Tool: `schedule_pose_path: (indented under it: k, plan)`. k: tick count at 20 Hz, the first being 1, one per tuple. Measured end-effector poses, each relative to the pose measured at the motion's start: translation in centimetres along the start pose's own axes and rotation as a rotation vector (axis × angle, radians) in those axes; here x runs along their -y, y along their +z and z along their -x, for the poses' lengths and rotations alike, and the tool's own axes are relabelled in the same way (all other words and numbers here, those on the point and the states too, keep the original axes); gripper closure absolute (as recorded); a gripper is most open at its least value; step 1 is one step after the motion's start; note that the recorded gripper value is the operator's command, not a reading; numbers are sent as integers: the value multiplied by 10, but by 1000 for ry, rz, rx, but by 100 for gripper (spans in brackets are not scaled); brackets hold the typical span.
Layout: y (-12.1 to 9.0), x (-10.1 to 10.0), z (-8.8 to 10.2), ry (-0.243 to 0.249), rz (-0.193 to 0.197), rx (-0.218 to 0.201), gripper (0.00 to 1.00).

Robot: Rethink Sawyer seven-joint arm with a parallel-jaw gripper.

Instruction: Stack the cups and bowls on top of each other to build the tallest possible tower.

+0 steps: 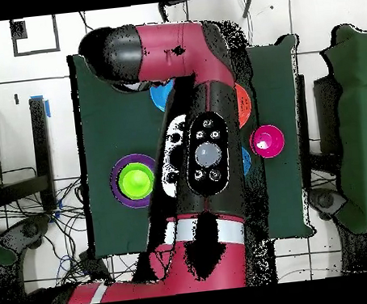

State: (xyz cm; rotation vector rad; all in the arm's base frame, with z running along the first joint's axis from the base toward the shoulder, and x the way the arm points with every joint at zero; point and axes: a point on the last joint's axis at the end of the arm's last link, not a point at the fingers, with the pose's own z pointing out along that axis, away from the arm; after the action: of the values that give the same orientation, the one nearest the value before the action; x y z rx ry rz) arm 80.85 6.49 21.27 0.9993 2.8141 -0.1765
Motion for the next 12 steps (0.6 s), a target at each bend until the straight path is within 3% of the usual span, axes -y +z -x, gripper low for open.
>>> schedule_pose_path:
  k: [6, 12]
  plan:
    - [1, 12, 5, 20, -18, -34, 0]
    - [8, 39, 28, 64, -26, -41, 0]
